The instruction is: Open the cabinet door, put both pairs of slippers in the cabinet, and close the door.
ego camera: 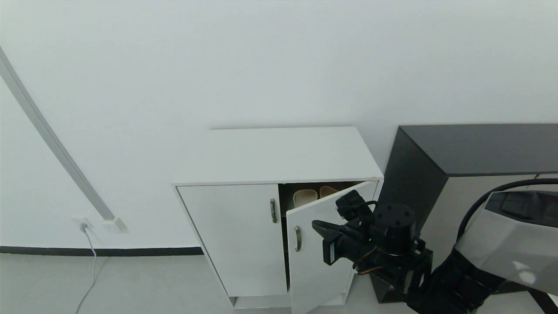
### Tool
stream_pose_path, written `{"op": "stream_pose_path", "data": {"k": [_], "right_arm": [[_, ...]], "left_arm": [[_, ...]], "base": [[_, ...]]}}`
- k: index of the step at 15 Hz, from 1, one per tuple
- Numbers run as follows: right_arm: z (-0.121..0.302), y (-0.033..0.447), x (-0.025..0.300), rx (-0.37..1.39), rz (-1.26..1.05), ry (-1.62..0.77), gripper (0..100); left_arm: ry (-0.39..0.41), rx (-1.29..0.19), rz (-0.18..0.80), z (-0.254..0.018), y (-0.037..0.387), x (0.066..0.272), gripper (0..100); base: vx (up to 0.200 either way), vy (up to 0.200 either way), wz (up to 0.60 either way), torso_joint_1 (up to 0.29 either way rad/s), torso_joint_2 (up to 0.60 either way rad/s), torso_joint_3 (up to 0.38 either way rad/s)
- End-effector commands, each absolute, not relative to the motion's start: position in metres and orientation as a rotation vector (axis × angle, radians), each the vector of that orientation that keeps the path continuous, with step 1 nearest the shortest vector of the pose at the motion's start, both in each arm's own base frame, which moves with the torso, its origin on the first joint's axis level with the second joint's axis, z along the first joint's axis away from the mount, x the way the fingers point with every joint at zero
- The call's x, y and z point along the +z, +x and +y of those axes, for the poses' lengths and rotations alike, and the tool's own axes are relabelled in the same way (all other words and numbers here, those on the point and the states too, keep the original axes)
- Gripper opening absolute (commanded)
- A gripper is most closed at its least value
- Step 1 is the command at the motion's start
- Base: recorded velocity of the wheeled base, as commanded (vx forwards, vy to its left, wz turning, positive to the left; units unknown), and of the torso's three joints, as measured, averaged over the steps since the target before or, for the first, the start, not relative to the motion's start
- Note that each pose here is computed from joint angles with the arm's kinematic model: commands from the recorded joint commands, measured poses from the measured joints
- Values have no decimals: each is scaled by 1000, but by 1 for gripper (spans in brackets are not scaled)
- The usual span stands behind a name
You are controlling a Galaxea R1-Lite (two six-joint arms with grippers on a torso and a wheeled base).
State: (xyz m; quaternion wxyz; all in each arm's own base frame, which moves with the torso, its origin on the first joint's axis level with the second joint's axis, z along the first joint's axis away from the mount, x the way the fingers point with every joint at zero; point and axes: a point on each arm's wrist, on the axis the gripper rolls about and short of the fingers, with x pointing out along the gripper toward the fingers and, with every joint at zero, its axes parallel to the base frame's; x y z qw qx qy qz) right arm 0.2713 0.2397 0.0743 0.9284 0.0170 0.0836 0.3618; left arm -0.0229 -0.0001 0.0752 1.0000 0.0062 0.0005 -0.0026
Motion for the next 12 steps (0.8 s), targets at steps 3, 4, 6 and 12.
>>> {"op": "stream_pose_path", "data": {"k": [3,4,6,12], "right_arm": [[244,296,64,708,177,35,0],[245,300,61,701,186,33,0],[244,307,54,687,194,31,0],[240,331,37,641,215,28,0]], "left_arm": [[12,-5,2,0,-23,75,0],[12,-5,2,0,-23,75,0],[12,-5,2,0,-23,75,0],[11,-5,3,0,-23,75,0]], "base": [[0,0,0,0,0,0],[0,0,0,0,0,0],[0,0,0,0,0,0],[0,0,0,0,0,0]]}}
